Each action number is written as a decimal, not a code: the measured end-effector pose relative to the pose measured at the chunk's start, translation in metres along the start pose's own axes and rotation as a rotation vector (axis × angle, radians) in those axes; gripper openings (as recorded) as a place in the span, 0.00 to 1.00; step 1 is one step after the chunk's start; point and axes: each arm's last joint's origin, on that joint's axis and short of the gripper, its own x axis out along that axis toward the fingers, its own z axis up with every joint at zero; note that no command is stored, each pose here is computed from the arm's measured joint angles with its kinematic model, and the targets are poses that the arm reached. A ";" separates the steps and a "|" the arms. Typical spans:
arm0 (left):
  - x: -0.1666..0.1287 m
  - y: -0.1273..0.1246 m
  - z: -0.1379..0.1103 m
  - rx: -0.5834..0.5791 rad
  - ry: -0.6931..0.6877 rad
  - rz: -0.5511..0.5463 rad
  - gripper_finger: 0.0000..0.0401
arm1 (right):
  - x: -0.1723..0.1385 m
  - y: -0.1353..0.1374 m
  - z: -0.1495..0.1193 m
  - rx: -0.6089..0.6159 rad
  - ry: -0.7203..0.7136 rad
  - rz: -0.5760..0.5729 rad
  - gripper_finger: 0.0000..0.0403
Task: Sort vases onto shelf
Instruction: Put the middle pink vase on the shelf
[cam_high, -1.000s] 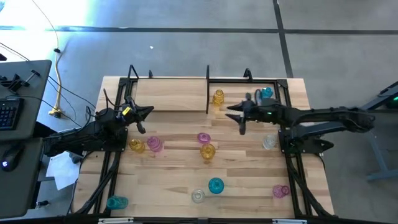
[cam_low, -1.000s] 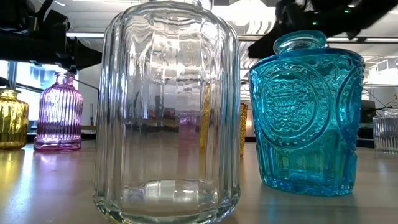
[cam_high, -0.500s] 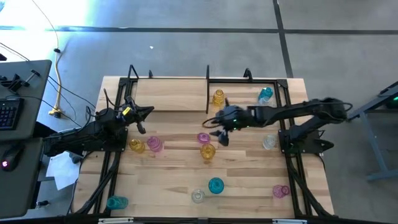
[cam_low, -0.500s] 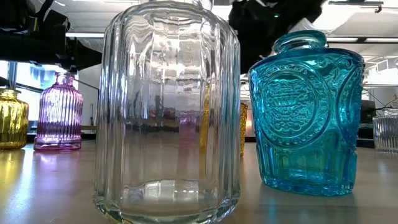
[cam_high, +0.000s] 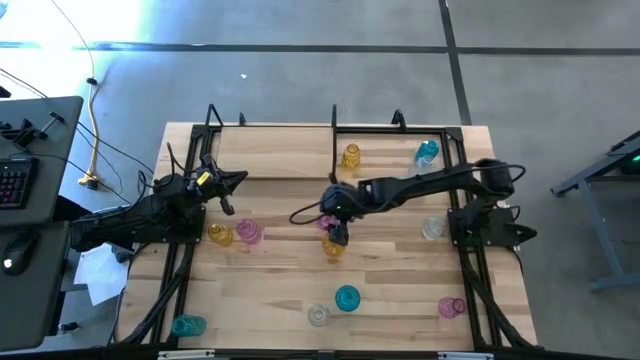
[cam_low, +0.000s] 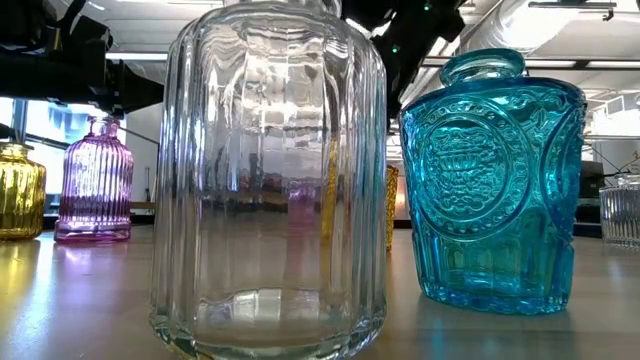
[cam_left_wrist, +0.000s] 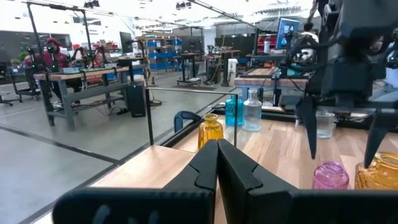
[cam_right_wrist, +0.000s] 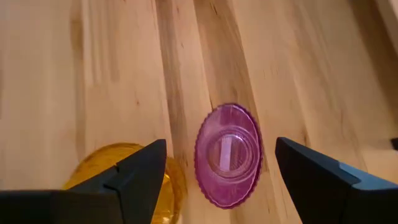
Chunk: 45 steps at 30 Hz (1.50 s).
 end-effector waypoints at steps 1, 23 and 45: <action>0.000 0.000 0.000 0.000 0.000 0.000 0.00 | 0.002 0.000 0.001 0.000 0.006 -0.001 0.72; 0.000 0.000 0.000 0.002 0.000 0.003 0.00 | 0.015 -0.004 -0.003 -0.047 0.047 -0.013 0.41; 0.000 0.000 0.000 0.003 0.000 0.007 0.00 | -0.013 -0.025 0.043 -0.100 -0.059 0.008 0.29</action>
